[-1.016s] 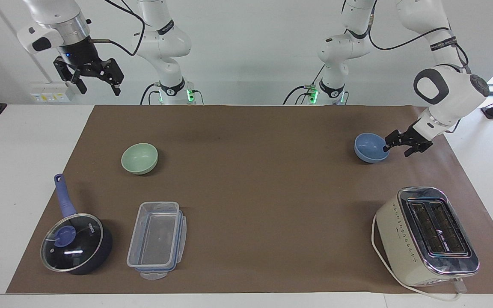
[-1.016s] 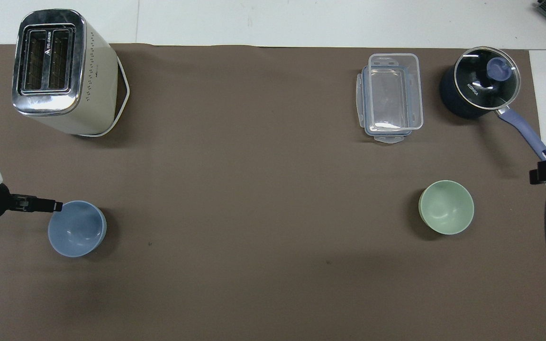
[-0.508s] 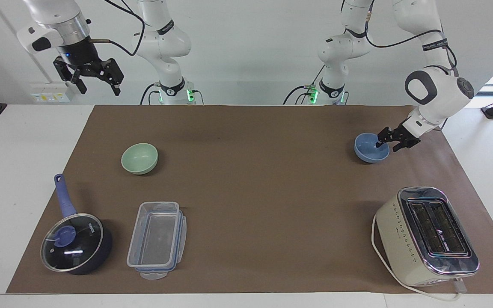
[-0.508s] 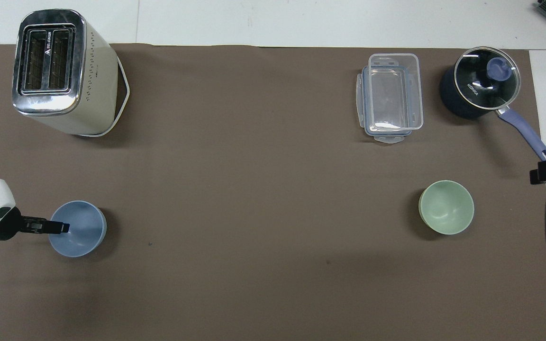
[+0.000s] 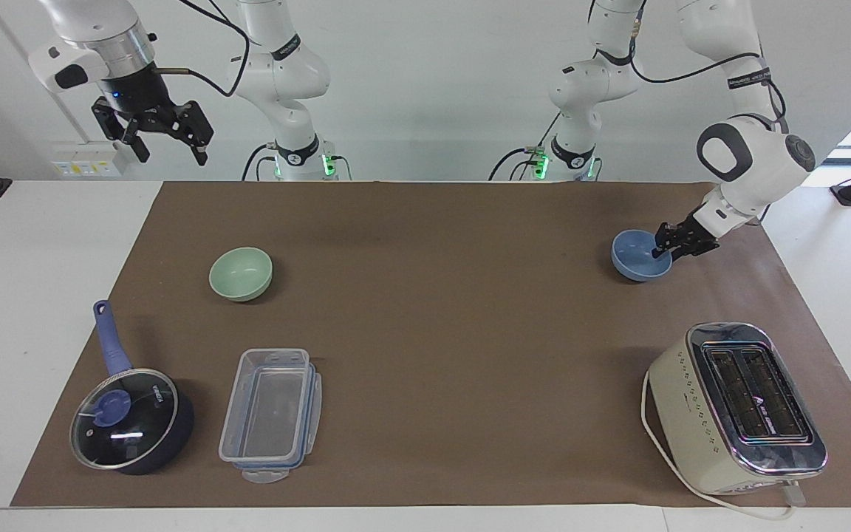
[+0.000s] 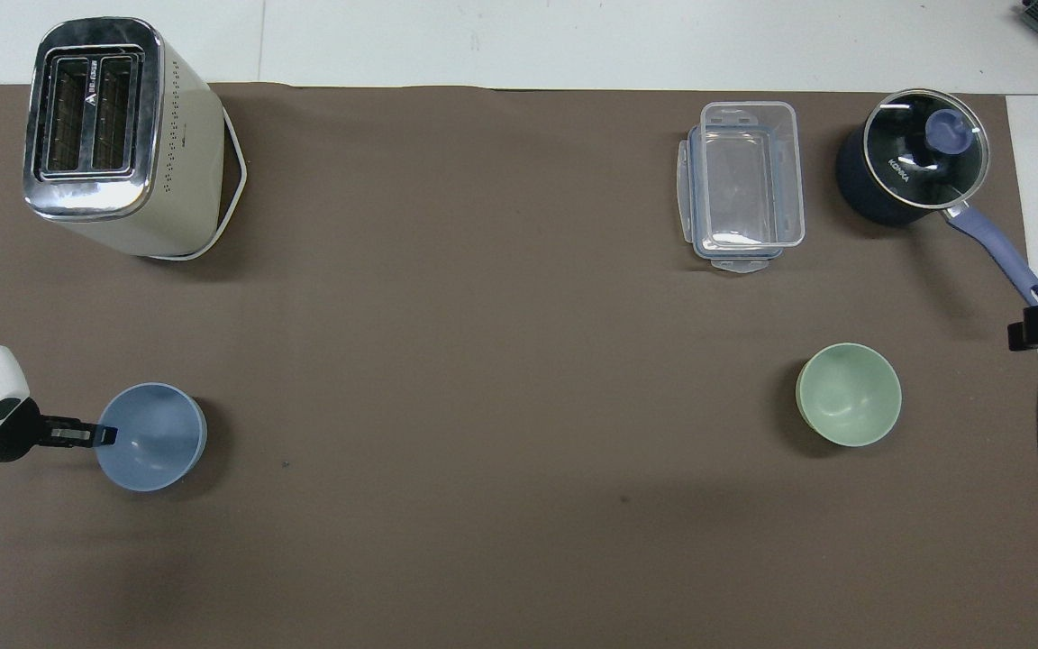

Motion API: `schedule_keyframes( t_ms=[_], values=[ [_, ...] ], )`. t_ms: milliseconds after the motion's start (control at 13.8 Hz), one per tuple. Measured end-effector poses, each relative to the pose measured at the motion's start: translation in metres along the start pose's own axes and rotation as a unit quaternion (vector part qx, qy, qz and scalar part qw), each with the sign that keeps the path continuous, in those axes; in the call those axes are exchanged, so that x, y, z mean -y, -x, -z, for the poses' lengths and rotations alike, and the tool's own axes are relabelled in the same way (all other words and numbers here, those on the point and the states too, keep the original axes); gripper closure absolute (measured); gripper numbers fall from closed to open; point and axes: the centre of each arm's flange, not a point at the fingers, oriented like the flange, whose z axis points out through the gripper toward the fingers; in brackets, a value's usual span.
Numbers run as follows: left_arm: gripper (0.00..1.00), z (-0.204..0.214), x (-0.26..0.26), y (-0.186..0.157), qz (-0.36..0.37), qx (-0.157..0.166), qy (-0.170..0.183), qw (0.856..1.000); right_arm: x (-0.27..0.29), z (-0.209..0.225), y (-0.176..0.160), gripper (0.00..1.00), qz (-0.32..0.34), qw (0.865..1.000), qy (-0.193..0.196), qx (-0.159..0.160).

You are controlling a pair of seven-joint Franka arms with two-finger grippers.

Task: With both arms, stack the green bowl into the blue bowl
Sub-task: 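Reach the left gripper to the blue bowl rim and grasp it, then slide the blue bowl toward the center while the right gripper reaches the green bowl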

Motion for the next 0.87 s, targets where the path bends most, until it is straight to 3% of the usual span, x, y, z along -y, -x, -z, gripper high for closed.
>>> schedule_keyframes(
  t_ms=[508, 871],
  values=[
    [0.96, 0.013, -0.018, 0.000, -0.014, 0.001, 0.002, 1.000, 0.000, 0.000, 0.000, 0.00, 0.000, 1.000, 0.000, 0.000],
    [0.96, 0.015, -0.112, -0.023, -0.011, 0.010, -0.009, 1.000, -0.001, 0.000, 0.000, 0.00, -0.001, 1.000, 0.000, 0.000]
  ],
)
